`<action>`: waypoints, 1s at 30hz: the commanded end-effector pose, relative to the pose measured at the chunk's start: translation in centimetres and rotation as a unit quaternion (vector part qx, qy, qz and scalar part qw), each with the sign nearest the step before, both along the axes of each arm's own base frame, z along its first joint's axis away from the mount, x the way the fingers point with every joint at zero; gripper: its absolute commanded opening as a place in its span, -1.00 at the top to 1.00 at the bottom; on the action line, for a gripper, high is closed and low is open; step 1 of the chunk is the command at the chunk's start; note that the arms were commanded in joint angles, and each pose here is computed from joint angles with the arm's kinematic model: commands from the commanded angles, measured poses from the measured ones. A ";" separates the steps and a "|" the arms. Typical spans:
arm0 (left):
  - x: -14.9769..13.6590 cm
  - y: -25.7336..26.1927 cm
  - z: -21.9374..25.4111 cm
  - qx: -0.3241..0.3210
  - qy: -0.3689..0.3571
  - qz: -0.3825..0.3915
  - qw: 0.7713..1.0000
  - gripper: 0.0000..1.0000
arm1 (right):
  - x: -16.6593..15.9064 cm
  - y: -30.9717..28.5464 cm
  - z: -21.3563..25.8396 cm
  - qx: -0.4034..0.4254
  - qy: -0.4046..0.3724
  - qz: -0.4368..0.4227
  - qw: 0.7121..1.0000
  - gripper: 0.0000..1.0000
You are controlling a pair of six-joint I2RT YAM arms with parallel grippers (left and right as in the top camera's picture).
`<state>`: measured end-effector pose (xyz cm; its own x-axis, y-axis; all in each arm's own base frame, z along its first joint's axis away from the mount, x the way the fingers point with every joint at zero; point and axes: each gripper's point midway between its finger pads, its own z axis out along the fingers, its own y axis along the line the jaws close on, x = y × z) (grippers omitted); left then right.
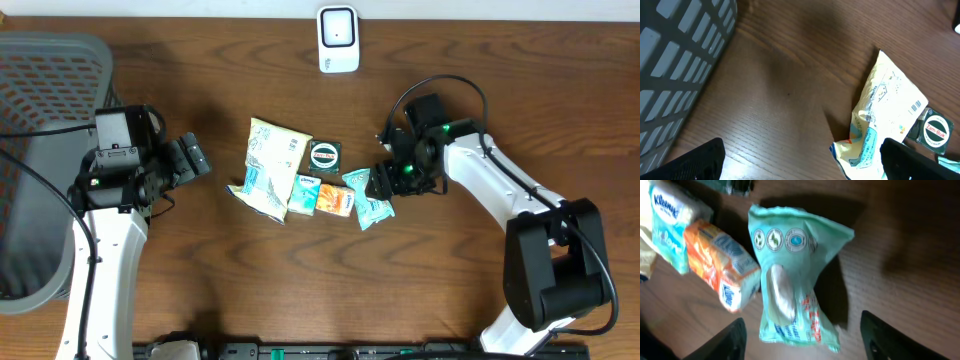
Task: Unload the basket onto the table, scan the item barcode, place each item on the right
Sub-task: 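Lower the right gripper onto the green wipes pack to grasp it, then lift the green wipes pack with the right gripper and pull it right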
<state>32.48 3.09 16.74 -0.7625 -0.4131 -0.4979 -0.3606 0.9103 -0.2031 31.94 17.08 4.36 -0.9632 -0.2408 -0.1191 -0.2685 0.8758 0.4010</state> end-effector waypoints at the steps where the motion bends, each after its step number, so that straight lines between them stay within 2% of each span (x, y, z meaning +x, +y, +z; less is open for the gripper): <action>1: 0.0 0.1 -0.1 -0.002 0.003 0.002 1.000 -0.96 | -0.8 0.5 -0.7 0.016 0.012 -0.002 1.000 -0.25; 3: 0.0 0.1 -0.1 -0.002 0.003 0.002 1.000 -0.96 | -1.1 0.4 -1.1 0.015 0.013 -0.001 1.000 -0.18; 4: 0.0 0.1 -0.1 -0.002 0.003 0.002 1.000 -0.95 | -1.2 0.4 -1.3 0.015 0.013 -0.001 1.000 -0.07; 7: 0.0 0.1 -0.1 -0.002 0.003 0.002 1.000 -0.95 | -1.3 0.4 -1.8 0.016 0.011 -0.001 1.000 0.03; 17: 0.0 0.1 -0.1 -0.002 0.003 0.002 1.000 -0.95 | -2.0 1.1 -3.3 0.038 0.009 0.006 0.999 0.11; 20: 0.0 0.1 -0.1 -0.002 0.003 0.002 1.000 -0.95 | -2.3 1.0 -4.5 0.032 0.026 0.006 0.999 0.33; 23: 0.0 0.1 -0.1 -0.002 0.003 0.002 1.000 -0.96 | -2.4 0.8 -5.1 0.030 0.035 0.002 0.999 0.89; 24: 0.0 0.1 -0.1 -0.002 0.003 0.002 1.000 -0.95 | -2.2 0.7 -4.9 0.030 0.034 -0.004 0.999 0.98; 30: 0.0 0.1 -0.1 -0.002 0.003 0.002 1.000 -0.95 | -0.4 -0.2 -2.1 0.038 0.014 -0.034 0.999 0.98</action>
